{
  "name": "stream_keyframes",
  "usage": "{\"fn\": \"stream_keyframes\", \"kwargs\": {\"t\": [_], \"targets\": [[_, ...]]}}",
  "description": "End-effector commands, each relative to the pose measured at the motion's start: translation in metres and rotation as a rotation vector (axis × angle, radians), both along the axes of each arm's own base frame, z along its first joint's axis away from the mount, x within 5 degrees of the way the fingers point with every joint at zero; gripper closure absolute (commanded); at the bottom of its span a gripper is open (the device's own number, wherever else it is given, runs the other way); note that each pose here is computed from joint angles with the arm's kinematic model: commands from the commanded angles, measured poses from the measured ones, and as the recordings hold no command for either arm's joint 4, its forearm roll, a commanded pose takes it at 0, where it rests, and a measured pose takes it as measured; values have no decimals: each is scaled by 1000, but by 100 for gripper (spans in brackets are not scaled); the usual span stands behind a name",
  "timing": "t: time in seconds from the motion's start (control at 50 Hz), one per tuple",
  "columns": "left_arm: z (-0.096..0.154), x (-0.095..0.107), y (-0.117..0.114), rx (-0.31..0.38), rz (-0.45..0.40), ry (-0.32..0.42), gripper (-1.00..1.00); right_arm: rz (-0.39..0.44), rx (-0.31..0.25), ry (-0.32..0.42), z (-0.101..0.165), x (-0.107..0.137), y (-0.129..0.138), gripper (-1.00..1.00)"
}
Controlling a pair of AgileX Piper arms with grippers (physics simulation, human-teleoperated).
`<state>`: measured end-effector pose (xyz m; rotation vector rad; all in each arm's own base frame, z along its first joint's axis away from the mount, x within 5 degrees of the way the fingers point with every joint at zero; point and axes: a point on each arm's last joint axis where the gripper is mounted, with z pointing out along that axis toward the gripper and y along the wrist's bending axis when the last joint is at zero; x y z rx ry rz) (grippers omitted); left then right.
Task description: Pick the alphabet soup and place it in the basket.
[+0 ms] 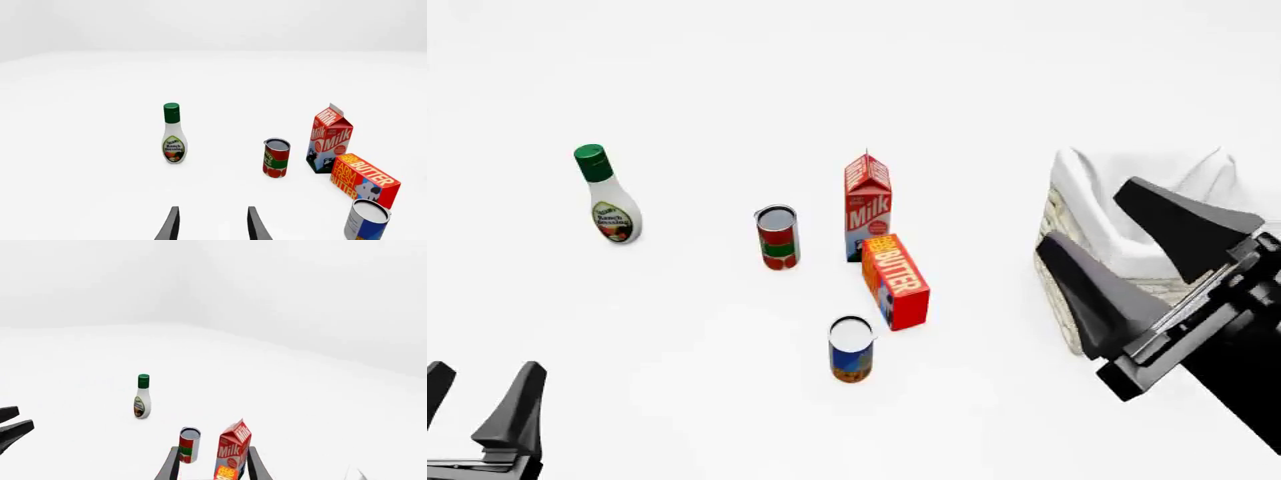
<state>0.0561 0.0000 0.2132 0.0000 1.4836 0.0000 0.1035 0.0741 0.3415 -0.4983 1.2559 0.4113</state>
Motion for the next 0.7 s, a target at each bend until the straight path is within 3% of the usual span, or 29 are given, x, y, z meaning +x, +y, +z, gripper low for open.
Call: {"fn": "stream_keyframes", "kwargs": {"t": [0.02, 0.7], "targets": [[0, 0, 0, 0, 0, 0, -100, 98, -45, 58, -20, 35, 47, -100], [0, 0, 0, 0, 0, 0, -100, 137, -76, 108, -42, 52, 73, -100]]}}
